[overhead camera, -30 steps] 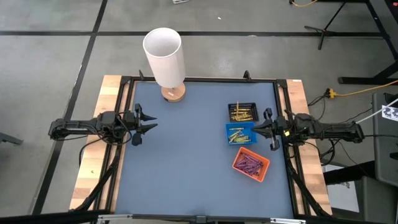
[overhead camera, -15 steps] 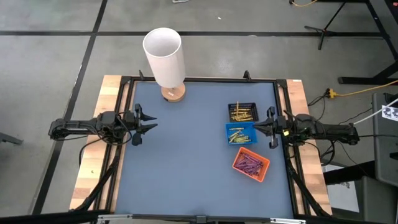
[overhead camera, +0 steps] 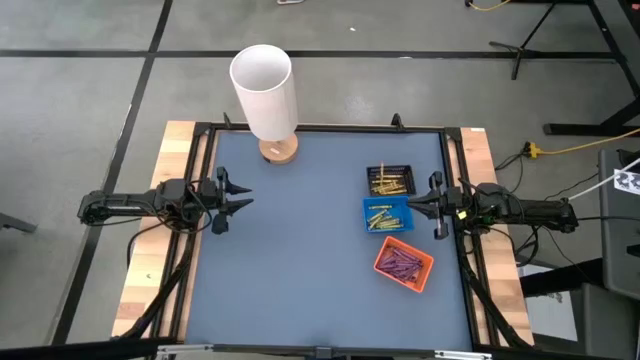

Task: Sort crayons
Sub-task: Return to Home Position

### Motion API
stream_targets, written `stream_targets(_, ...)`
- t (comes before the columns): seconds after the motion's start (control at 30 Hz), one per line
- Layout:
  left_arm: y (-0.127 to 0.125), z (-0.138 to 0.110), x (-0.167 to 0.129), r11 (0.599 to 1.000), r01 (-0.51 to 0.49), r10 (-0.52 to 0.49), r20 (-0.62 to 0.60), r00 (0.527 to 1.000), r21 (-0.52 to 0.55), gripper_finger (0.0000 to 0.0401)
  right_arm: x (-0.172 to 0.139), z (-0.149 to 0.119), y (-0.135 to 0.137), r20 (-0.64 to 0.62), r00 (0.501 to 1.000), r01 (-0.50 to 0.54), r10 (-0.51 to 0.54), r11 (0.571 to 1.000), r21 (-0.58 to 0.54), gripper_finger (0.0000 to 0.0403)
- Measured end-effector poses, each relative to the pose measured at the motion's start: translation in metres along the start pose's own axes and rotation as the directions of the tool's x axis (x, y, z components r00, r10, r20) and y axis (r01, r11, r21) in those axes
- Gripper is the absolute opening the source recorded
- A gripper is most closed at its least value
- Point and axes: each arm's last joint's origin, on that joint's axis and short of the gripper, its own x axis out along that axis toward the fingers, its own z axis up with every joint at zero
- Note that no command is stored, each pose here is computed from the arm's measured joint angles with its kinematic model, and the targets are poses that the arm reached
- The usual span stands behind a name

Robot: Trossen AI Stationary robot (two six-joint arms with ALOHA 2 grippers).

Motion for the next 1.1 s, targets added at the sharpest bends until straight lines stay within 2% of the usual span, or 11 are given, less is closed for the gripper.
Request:
stream_targets(0.27, 0.000, 0.000, 0.000, 1.000, 0.000, 0.000, 0.000, 1.000, 0.000, 0.0128, 0.000, 0.001, 0.001, 0.007, 1.000, -0.024, 0.024, 1.000, -0.003, 0.0019)
stream_targets(0.43, 0.000, 0.000, 0.000, 1.000, 0.000, 0.000, 0.000, 1.000, 0.000, 0.0127, 0.006, -0.018, 0.001, 0.056, 0.998, -0.026, 0.026, 1.000, -0.006, 0.0019)
stream_targets(0.63, 0.000, 0.000, 0.000, 1.000, 0.000, 0.000, 0.001, 1.000, 0.000, 0.0128, 0.006, -0.017, 0.001, 0.060, 0.998, -0.024, 0.025, 0.999, -0.024, 0.0019)
stream_targets(1.1, 0.000, 0.000, 0.000, 1.000, 0.000, 0.000, 0.001, 1.000, 0.000, 0.0128, 0.007, -0.027, 0.000, -0.039, 0.999, -0.009, 0.008, 1.000, -0.021, 0.0019)
